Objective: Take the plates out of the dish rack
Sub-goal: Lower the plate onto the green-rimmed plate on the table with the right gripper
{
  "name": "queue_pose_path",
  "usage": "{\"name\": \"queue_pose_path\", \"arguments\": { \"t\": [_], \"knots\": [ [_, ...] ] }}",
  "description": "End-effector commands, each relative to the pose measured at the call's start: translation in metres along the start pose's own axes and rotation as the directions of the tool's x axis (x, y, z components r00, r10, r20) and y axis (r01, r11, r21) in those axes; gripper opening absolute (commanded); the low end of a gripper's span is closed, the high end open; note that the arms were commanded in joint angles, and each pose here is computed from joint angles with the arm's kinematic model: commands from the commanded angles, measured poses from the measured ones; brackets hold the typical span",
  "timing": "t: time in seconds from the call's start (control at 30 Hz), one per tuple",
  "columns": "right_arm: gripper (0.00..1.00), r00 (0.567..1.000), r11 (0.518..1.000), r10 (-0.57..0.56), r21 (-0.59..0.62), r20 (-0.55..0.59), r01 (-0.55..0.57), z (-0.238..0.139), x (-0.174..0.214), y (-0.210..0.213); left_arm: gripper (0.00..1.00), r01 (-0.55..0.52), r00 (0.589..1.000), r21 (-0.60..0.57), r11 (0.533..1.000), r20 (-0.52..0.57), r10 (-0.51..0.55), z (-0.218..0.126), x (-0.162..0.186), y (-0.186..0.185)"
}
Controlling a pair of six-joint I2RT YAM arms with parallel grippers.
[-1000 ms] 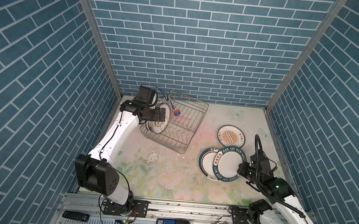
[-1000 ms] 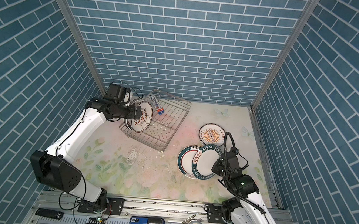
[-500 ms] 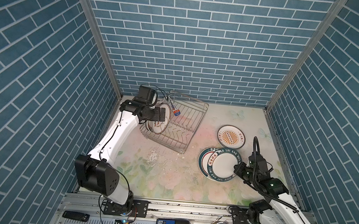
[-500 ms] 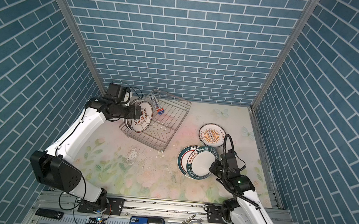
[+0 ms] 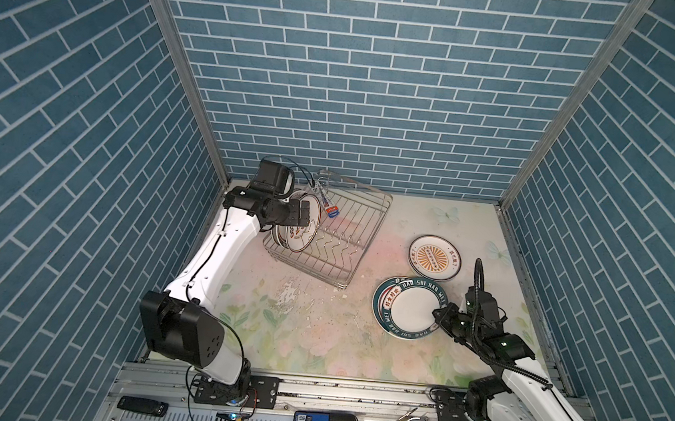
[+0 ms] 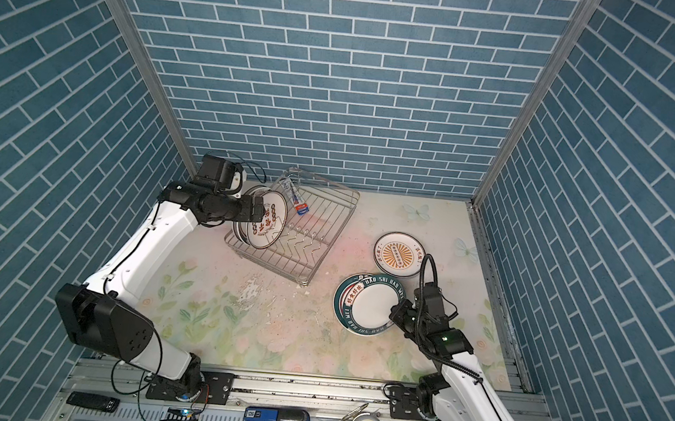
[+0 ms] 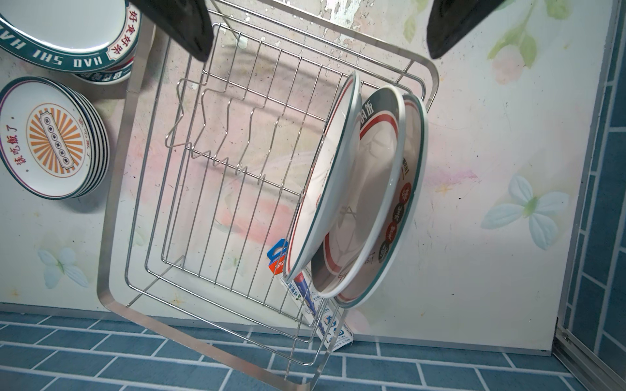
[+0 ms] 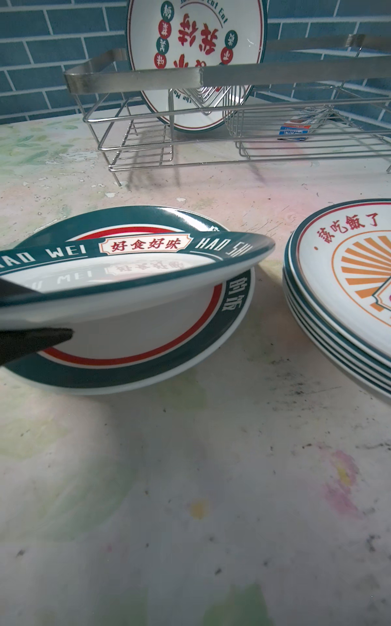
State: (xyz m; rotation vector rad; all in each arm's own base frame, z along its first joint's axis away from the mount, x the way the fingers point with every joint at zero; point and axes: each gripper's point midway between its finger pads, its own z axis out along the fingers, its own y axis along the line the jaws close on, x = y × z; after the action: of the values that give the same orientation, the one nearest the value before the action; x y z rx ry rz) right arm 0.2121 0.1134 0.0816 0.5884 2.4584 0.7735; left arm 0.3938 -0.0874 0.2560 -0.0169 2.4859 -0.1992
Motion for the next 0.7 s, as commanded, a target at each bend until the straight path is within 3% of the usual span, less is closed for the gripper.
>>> {"name": "queue_pose_path", "arguments": {
  "t": [0.0,0.17,0.4,0.67],
  "knots": [
    [0.14,0.999,1.0,0.023,0.004,-0.029,-0.023,0.009,0.008,-0.007,0.99,0.009,1.0,0.023,1.0,0.005,-0.009,-0.003,-0.001,-0.002],
    [0.2,0.999,1.0,0.027,0.009,-0.045,-0.027,0.014,0.01,-0.009,0.99,0.01,1.0,0.034,0.999,0.01,-0.01,-0.005,-0.001,-0.004],
    [0.38,0.998,1.0,0.017,0.026,-0.06,-0.016,0.017,0.01,-0.01,0.99,0.004,1.0,0.05,0.999,0.016,-0.005,-0.007,-0.002,-0.007],
    [0.43,0.996,0.998,-0.015,0.052,-0.089,0.019,0.02,0.009,-0.008,0.99,0.0,1.0,0.057,0.998,0.01,-0.001,-0.006,-0.001,-0.008]
  ]
}}
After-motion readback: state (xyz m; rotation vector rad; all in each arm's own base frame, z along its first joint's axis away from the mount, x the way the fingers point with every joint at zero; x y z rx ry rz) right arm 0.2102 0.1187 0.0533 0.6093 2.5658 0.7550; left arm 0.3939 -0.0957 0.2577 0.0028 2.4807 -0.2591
